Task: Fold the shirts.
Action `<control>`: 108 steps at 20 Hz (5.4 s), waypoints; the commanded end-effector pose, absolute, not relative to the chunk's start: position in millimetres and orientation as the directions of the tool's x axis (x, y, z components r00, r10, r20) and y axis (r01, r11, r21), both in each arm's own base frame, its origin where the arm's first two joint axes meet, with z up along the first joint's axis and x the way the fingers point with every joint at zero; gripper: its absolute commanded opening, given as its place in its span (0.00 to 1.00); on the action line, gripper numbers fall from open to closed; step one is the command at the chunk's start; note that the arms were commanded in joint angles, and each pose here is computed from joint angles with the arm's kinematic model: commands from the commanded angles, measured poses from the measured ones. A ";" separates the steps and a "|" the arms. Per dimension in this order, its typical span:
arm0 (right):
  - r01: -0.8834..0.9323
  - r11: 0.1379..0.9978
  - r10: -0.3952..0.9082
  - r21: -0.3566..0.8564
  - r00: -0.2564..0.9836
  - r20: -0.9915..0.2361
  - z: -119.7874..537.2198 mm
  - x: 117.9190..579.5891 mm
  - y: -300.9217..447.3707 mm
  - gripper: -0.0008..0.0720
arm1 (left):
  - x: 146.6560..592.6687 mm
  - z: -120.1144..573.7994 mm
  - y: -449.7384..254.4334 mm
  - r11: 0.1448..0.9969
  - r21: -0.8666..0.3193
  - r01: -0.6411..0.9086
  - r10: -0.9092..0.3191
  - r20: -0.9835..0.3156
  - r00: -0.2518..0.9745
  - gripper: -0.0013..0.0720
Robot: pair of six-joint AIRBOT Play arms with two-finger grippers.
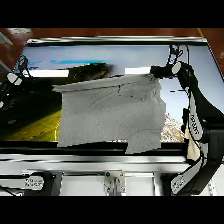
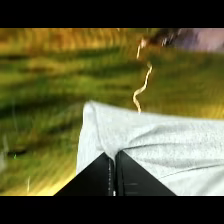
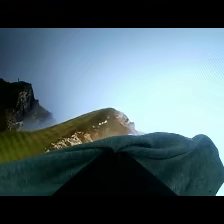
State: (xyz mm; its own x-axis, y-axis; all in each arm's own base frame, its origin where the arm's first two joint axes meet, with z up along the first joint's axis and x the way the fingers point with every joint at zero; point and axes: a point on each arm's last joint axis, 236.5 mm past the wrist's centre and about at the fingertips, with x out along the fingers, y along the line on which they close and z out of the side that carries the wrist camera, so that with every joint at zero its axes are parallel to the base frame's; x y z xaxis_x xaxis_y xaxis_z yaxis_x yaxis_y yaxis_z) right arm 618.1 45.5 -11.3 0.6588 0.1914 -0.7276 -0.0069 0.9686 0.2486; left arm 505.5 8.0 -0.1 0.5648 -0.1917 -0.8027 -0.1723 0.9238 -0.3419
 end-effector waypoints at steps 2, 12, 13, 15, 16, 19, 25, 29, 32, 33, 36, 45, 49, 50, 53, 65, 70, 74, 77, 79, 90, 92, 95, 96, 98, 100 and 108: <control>-0.061 0.980 0.196 0.188 0.439 -0.877 -26.1 558.5 37.7 0.09 | 457.0 -36.0 -10.3 0.947 -0.305 -0.100 -0.257 -0.907 0.334 0.06; 0.027 0.979 0.199 0.203 0.114 -0.973 -72.5 471.2 34.8 0.30 | 407.5 -67.8 -20.5 0.918 -0.314 -0.244 -0.290 -0.948 0.129 0.30; 0.014 0.980 0.196 0.199 0.127 -0.972 -61.5 472.6 32.5 0.74 | 405.8 -63.5 -18.9 0.917 -0.315 -0.245 -0.293 -0.948 0.123 0.59; -0.062 0.986 0.163 0.156 0.130 -0.978 -30.1 466.4 17.6 0.92 | 393.5 -50.0 -10.5 0.923 -0.306 -0.231 -0.295 -0.952 0.082 0.76; -0.084 0.992 0.108 0.098 0.116 -0.987 -14.8 457.2 0.0 0.92 | 381.7 -41.7 -4.7 0.932 -0.298 -0.208 -0.294 -0.955 0.050 0.76; 0.055 0.997 0.058 0.061 0.049 -0.997 15.1 411.0 -60.4 0.81 | 336.5 -21.7 13.6 0.940 -0.287 -0.183 -0.295 -0.955 -0.018 0.84; 0.322 0.859 0.403 0.397 0.051 -0.914 -20.4 319.3 -72.9 0.94 | 207.3 -78.4 -15.1 0.814 -0.454 -0.361 -0.495 -0.868 -0.024 0.98; 0.353 0.817 0.466 0.456 0.063 -0.883 -35.6 310.1 -61.9 0.94 | 189.7 -100.2 -23.0 0.769 -0.475 -0.427 -0.524 -0.852 0.005 0.98; 0.336 0.819 0.466 0.464 0.080 -0.881 -35.1 317.6 -55.5 0.94 | 210.8 -99.1 -24.1 0.738 -0.508 -0.444 -0.526 -0.845 0.094 0.98; 0.329 0.823 0.465 0.463 0.078 -0.882 -35.3 318.5 -53.5 0.94 | 216.3 -98.8 -24.4 0.727 -0.518 -0.451 -0.527 -0.842 0.116 0.98; 0.324 0.822 0.468 0.468 0.082 -0.880 -34.8 320.8 -50.3 0.94 | 218.9 -105.4 -33.2 0.711 -0.530 -0.463 -0.550 -0.829 0.102 0.98; 0.328 0.857 0.428 0.397 -0.025 -0.904 -46.4 296.1 -54.5 0.94 | 214.2 -127.6 -44.1 0.697 -0.498 -0.516 -0.567 -0.823 0.029 0.29; 0.334 0.851 0.469 0.404 -0.140 -0.872 -69.7 259.1 -35.9 0.94 | 213.0 -126.5 -45.3 0.702 -0.504 -0.503 -0.572 -0.820 0.023 0.06; 0.342 0.845 0.482 0.411 -0.155 -0.862 -76.9 252.3 -28.8 0.94 | 212.8 -125.8 -45.5 0.705 -0.507 -0.497 -0.572 -0.820 0.024 0.06; 0.300 0.850 0.499 0.433 -0.198 -0.844 -99.1 236.9 2.5 0.94 | 216.0 -121.7 -44.3 0.710 -0.511 -0.484 -0.566 -0.823 0.040 0.06; 0.257 0.878 0.442 0.403 -0.118 -0.889 -132.5 259.7 55.0 0.25 | 227.2 -110.7 -46.1 0.727 -0.555 -0.404 -0.569 -0.816 0.098 0.06; 0.100 0.887 0.446 0.451 0.069 -0.892 -58.0 323.0 52.0 0.09 | 275.3 -74.5 -27.8 0.772 -0.569 -0.283 -0.523 -0.822 0.226 0.06; 0.125 0.888 0.389 0.443 0.311 -0.867 -0.8 405.4 34.8 0.09 | 346.9 -27.3 -8.0 0.796 -0.556 -0.240 -0.436 -0.801 0.410 0.06; 0.145 0.850 0.421 0.507 0.392 -0.818 7.7 452.8 37.7 0.09 | 397.2 -4.7 -11.7 0.784 -0.589 -0.197 -0.446 -0.755 0.480 0.06; 0.158 0.805 0.465 0.572 0.430 -0.774 5.6 485.9 44.0 0.09 | 426.7 -3.3 -19.5 0.771 -0.610 -0.182 -0.473 -0.740 0.478 0.06; 0.040 0.882 0.418 0.470 0.395 -0.818 -64.4 537.4 27.7 0.97 | 478.5 -40.5 -29.2 0.719 -0.643 -0.264 -0.530 -0.753 0.391 0.74; 0.043 0.937 0.312 0.346 0.341 -0.887 -64.2 517.7 -18.3 0.97 | 468.2 -32.7 -27.4 0.707 -0.656 -0.262 -0.564 -0.748 0.351 0.74; 0.125 0.924 0.318 0.362 0.278 -0.907 -70.5 495.5 -47.8 0.98 | 447.0 -19.3 -39.1 0.698 -0.675 -0.238 -0.622 -0.737 0.265 0.73; 0.138 0.909 0.349 0.392 0.261 -0.900 -74.8 492.3 -44.2 0.98 | 441.0 -14.9 -45.6 0.699 -0.679 -0.224 -0.635 -0.734 0.242 0.72; 0.160 0.874 0.419 0.459 0.231 -0.878 -88.2 490.2 -30.0 0.98 | 434.5 -6.0 -63.3 0.706 -0.684 -0.183 -0.650 -0.729 0.213 0.72; 0.177 0.821 0.505 0.543 0.218 -0.835 -100.5 493.6 -6.3 0.98 | 431.9 2.8 -85.1 0.714 -0.687 -0.135 -0.659 -0.725 0.199 0.72; 0.168 0.746 0.626 0.644 0.152 -0.765 -122.5 491.2 48.5 0.37 | 444.9 9.3 -162.5 0.746 -0.666 0.014 -0.649 -0.722 0.239 0.71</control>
State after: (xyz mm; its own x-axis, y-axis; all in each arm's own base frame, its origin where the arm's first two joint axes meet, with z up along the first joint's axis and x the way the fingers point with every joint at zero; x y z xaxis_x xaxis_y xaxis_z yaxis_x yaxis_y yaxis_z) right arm 493.5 33.2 -122.6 0.1721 0.5908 -0.7883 0.1775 0.7685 0.6147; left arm 435.6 -138.8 6.8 0.1981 -0.6584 -0.7262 -0.0302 0.7364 -0.6759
